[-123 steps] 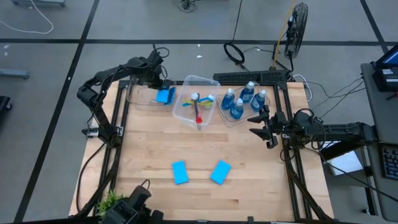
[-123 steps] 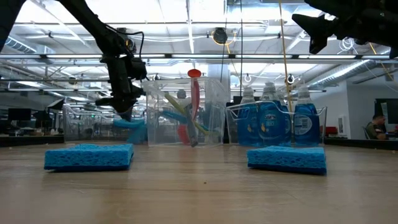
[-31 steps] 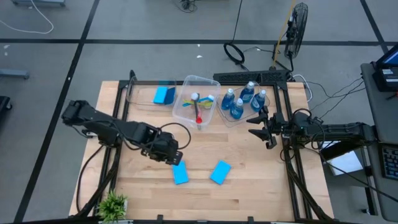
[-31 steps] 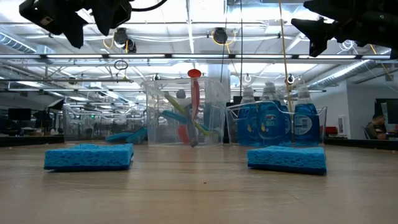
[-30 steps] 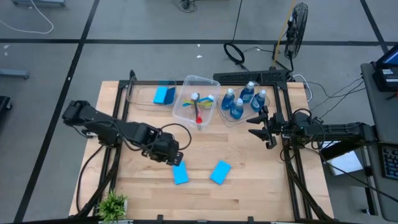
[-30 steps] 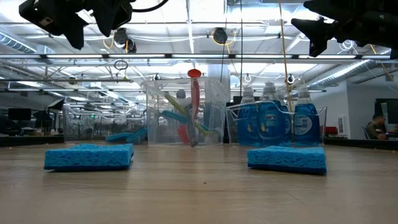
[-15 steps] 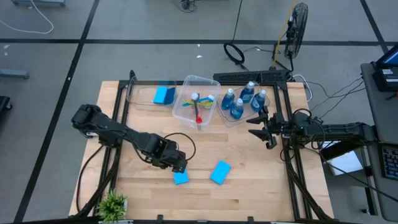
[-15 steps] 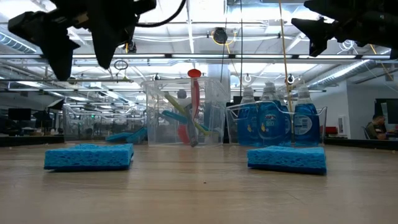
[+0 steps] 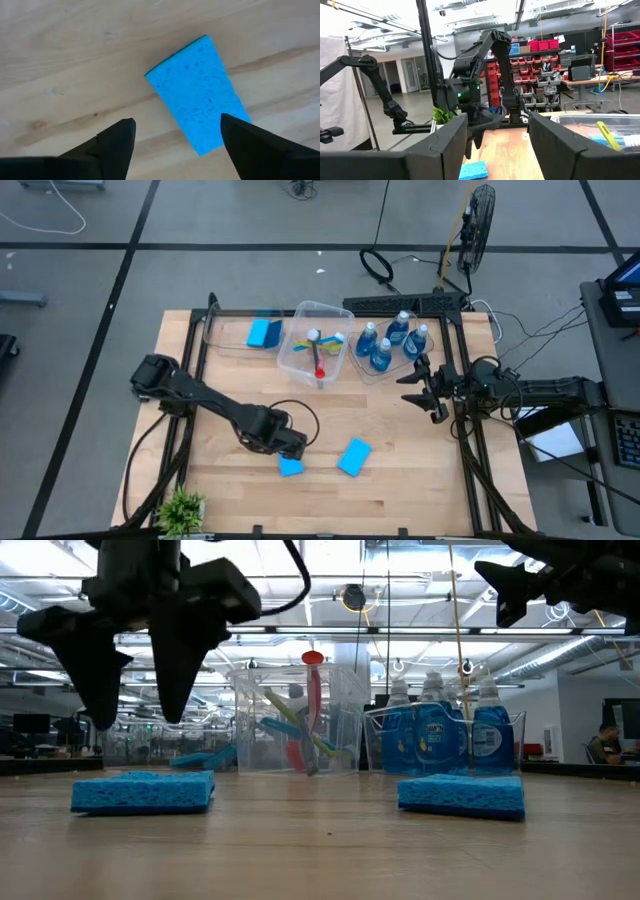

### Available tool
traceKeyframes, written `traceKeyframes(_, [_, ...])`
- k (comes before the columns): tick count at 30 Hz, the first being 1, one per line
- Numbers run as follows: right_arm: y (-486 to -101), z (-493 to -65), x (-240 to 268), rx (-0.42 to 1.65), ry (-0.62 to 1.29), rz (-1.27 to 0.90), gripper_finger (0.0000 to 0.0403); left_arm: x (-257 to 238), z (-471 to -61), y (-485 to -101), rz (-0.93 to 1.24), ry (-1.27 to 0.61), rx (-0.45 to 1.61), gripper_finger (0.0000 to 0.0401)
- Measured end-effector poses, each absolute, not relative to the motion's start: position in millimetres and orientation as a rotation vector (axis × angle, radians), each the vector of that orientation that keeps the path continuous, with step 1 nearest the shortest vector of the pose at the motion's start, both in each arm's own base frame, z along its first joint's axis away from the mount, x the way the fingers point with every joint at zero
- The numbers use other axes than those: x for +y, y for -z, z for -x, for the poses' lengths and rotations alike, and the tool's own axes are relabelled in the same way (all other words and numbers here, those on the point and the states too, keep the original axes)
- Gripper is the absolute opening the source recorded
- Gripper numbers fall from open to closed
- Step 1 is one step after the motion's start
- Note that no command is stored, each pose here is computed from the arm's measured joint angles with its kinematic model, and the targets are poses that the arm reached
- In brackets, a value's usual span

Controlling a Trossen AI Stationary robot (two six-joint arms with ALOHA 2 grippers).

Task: Pick & Place Kitchen Sink Supplies
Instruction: Put the blue sponge into the left transparent bin

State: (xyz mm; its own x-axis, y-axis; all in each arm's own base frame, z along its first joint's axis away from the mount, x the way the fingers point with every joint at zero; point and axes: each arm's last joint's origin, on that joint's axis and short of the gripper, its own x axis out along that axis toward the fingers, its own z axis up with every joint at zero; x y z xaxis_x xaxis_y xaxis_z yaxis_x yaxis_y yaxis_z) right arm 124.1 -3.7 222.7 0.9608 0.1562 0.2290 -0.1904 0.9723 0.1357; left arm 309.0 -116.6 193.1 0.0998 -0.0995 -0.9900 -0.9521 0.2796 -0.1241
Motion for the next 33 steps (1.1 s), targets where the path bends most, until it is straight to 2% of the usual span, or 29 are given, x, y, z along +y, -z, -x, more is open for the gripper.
traceKeyframes(11, [-222.6, -124.2, -3.7, -0.218, -0.176, -0.158, 0.0196, -121.4, -316.1, -167.1, 1.121, -0.910, 1.397, 0.0269])
traceKeyframes(23, [-220.3, -124.7, -3.8, -0.195, -0.173, -0.162, 0.0196, -125.5, -325.6, -133.7, 1.231, -0.787, 1.363, 0.0265])
traceKeyframes(27, [-220.3, -124.7, -3.8, -0.196, -0.172, -0.161, 0.0196, -125.9, -325.7, -132.9, 1.241, -0.790, 1.362, 0.0226])
traceKeyframes(33, [-220.4, -124.6, -3.8, -0.196, -0.173, -0.161, 0.0196, -126.3, -327.2, -132.2, 1.228, -0.789, 1.323, 0.0111])
